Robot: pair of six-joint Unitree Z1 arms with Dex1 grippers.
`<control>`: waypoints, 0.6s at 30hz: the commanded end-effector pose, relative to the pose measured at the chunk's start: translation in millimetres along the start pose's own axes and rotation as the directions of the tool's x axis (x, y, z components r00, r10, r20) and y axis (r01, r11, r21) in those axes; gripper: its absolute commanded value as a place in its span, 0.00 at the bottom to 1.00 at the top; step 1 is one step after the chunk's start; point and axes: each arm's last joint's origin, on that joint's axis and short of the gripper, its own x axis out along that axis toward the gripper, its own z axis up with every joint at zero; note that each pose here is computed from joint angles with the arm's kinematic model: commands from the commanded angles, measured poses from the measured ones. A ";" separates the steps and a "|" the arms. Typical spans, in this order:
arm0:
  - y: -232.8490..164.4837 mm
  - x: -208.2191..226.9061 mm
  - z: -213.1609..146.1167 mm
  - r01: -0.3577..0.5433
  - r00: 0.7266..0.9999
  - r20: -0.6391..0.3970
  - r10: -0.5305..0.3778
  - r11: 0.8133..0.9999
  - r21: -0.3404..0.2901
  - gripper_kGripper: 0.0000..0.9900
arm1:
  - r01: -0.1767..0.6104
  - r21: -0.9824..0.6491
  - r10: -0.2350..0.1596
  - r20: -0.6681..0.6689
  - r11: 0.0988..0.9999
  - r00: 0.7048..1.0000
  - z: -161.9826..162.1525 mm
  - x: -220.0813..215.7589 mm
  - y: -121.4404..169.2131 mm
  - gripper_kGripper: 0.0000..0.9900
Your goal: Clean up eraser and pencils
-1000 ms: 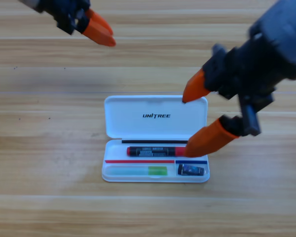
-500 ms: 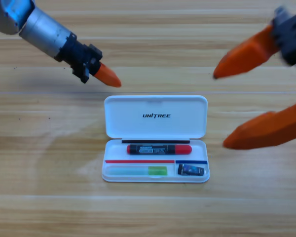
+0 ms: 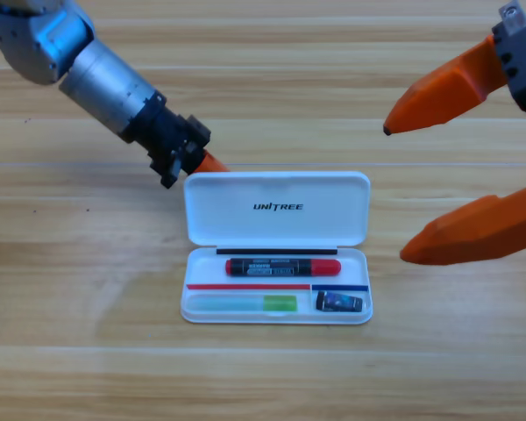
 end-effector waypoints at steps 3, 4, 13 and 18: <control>-43.2 -2.1 20.3 0.035 0.999 -0.012 -0.034 0.997 0.070 0.00 | 0.005 0.032 -0.005 -0.009 0.999 1.000 -9.3 1.1 -1.9 0.95; -46.2 -1.4 21.4 0.035 0.999 -0.017 -0.034 0.997 0.075 0.00 | 0.005 0.033 -0.005 -0.009 0.999 1.000 -9.3 1.1 -1.9 0.95; -63.0 22.2 11.8 0.034 0.996 -0.081 -0.025 0.993 0.111 0.00 | 0.005 0.037 -0.004 -0.010 0.999 1.000 -9.3 2.2 -2.4 0.95; -69.9 36.6 3.7 0.028 0.993 -0.113 -0.013 0.992 0.127 0.00 | 0.003 0.038 -0.002 -0.011 0.999 1.000 -8.9 3.6 -3.2 0.95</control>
